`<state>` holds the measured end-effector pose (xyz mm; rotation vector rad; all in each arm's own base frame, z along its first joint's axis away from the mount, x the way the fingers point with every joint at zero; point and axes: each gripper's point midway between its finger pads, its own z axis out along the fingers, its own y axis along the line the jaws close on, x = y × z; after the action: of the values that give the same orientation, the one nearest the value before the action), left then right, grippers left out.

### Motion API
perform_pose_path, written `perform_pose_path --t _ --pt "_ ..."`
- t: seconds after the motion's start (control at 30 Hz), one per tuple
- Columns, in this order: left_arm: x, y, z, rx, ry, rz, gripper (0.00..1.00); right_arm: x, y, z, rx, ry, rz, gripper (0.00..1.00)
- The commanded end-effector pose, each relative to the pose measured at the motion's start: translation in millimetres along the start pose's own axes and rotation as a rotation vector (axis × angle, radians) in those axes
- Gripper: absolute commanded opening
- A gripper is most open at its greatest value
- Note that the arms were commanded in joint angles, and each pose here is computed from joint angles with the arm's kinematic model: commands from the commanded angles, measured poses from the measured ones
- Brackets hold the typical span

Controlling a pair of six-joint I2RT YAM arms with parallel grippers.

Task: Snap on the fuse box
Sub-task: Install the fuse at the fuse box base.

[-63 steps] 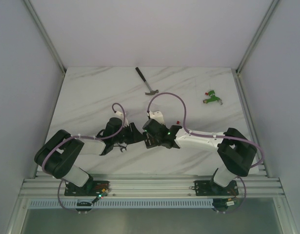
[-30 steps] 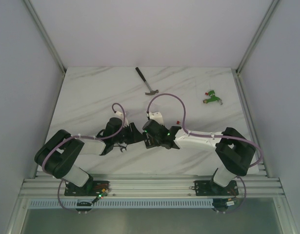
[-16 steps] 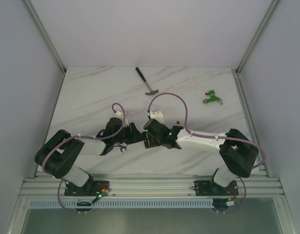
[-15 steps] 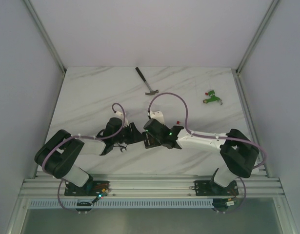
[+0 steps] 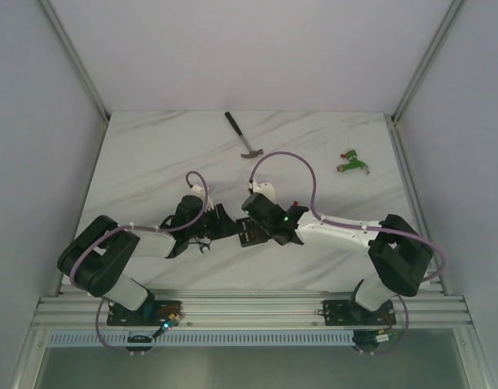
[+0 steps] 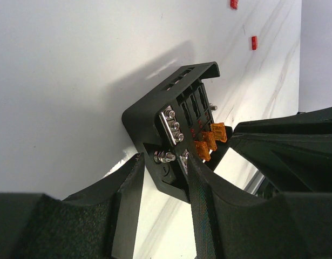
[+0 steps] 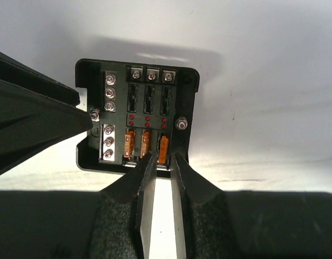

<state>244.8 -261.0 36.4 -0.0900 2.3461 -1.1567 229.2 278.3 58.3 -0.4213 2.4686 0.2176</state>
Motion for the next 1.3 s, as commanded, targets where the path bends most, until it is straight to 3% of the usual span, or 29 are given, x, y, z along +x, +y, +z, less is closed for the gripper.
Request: perform_pose_path --t 0.0,0.8,1.27 --pt "-5.2 -10.0 3.3 0.032 -0.004 0.013 0.46 -10.8 5.2 -1.9 -0.003 -0.006 0.022 0.23" --pt "-4.1 -9.8 4.2 0.033 0.002 0.007 0.46 14.8 1.8 13.5 0.03 0.125 -0.005 0.05" --pt "-3.8 -8.9 4.0 0.028 0.003 0.007 0.46 48.6 -18.2 12.5 0.102 0.251 -0.052 0.04"
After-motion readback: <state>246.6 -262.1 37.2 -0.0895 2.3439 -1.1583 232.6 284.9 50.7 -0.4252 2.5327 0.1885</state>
